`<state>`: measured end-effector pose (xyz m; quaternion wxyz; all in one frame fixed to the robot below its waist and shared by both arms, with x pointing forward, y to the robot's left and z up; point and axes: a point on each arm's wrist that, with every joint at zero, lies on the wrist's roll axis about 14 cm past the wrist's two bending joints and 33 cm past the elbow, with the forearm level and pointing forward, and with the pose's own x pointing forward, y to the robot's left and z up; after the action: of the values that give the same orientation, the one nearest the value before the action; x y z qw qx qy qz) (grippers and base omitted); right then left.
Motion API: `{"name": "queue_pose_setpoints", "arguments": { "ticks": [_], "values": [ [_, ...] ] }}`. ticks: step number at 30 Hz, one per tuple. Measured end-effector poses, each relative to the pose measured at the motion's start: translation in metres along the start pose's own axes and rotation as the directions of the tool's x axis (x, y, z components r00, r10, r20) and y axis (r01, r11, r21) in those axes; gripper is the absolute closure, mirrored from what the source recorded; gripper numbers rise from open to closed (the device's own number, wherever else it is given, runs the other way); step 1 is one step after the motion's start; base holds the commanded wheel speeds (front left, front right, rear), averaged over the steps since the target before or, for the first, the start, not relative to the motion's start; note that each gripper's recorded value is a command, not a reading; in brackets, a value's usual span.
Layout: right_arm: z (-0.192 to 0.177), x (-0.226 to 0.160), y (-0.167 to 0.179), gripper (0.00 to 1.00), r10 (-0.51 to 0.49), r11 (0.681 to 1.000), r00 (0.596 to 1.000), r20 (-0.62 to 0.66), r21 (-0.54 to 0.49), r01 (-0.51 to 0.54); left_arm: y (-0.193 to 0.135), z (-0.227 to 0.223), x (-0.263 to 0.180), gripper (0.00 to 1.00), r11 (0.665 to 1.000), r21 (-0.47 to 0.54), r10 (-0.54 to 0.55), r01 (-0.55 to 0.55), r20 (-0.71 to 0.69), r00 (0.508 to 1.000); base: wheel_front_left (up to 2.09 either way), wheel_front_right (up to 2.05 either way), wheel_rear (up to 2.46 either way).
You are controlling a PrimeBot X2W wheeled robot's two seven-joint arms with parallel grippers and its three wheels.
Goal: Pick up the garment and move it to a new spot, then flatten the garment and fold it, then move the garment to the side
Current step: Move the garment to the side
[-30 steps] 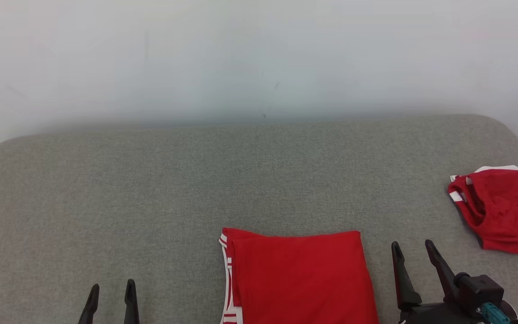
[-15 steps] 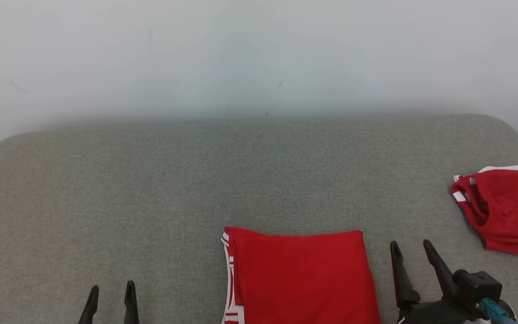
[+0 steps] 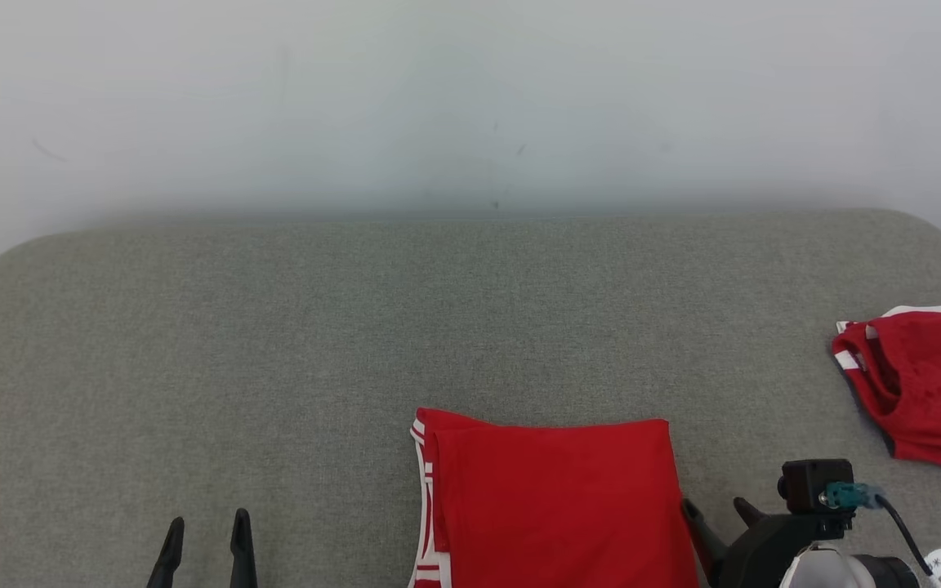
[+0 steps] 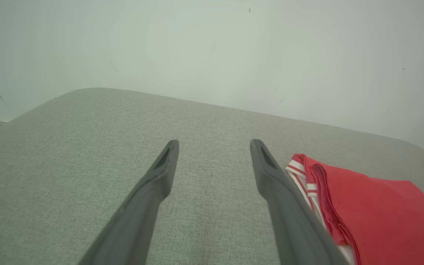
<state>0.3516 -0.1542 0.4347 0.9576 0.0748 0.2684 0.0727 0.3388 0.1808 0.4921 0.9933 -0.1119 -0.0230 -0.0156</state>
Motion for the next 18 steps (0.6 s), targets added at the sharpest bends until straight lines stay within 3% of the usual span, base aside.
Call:
{"name": "queue_pose_setpoints", "arguments": {
  "ticks": [11, 18],
  "values": [
    [-0.019, 0.011, -0.004, 0.00, -0.026, 0.999, 0.963, -0.267, -0.040, 0.016, 0.004, -0.001, -0.004, 0.00, 1.000, -0.010, 0.022, -0.022, -0.002, 1.000, 0.00, 0.00, 0.00],
    [-0.032, 0.027, -0.001, 0.00, -0.023, 0.999, 0.935, -0.354, -0.053, 0.005, 0.013, -0.002, -0.004, 0.00, 0.999, -0.007, 0.052, -0.052, -0.007, 0.999, 0.00, 0.00, 0.00]
  ]
}}
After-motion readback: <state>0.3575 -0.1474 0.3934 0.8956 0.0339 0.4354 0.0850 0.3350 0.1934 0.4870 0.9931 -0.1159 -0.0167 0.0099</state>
